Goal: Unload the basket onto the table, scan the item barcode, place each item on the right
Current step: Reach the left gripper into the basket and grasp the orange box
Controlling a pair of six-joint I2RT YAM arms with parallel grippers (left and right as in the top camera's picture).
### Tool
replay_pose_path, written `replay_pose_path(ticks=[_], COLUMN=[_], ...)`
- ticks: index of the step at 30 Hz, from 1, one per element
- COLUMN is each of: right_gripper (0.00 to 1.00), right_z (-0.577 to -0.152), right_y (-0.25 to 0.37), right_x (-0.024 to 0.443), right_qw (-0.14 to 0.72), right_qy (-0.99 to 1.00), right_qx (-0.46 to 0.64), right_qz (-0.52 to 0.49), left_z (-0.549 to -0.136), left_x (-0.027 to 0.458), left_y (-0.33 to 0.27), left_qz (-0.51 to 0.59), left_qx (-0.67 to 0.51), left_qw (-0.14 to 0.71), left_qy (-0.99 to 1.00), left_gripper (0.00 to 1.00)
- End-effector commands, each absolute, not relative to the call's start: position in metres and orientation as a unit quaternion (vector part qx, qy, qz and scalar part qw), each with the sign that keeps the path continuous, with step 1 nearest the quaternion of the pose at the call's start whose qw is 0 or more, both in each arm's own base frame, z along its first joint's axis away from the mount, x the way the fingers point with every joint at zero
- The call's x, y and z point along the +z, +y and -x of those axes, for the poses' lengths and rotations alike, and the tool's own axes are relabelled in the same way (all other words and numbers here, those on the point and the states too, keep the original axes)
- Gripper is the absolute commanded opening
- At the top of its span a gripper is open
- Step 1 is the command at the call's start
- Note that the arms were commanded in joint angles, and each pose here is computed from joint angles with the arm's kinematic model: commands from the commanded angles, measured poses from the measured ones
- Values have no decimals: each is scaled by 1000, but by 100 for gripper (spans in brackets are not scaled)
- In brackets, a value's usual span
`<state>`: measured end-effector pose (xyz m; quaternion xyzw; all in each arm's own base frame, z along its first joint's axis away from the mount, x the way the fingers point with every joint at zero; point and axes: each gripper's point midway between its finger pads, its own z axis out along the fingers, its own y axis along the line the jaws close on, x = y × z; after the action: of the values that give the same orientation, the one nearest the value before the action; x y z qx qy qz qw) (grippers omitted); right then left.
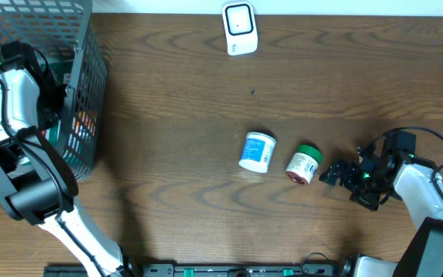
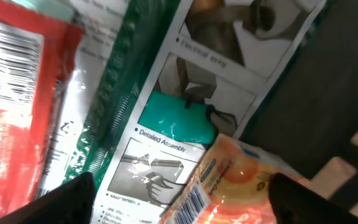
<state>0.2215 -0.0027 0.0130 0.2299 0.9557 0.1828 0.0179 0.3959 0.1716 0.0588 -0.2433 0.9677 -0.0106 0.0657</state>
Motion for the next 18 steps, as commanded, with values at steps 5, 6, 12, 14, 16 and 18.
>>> replay_pose_path(ticks=[5, 6, 12, 14, 16, 18], right_gripper=[99, 99, 99, 99, 99, 99], right_z=[-221, -221, -223, -222, -222, -222], right_y=[0, 0, -1, -1, -1, -1], right_x=[12, 12, 12, 12, 12, 12], right_qw=[16, 16, 20, 20, 20, 20], right_qy=[955, 955, 955, 955, 955, 955], right_qx=[184, 184, 184, 184, 184, 184], right_qz=[-231, -231, -230, -230, -230, -230], left_z=[-378, -377, -387, -391, -395, -396], left_x=[26, 24, 39, 55, 78, 105], left_y=[168, 168, 177, 185, 196, 211], left_qz=[247, 247, 276, 291, 315, 344], left_qx=[-11, -11, -11, -10, -8, -3], left_qw=[35, 34, 61, 81, 109, 142], left_qy=[968, 968, 959, 953, 943, 928], left_gripper=[80, 75, 7, 8, 7, 8])
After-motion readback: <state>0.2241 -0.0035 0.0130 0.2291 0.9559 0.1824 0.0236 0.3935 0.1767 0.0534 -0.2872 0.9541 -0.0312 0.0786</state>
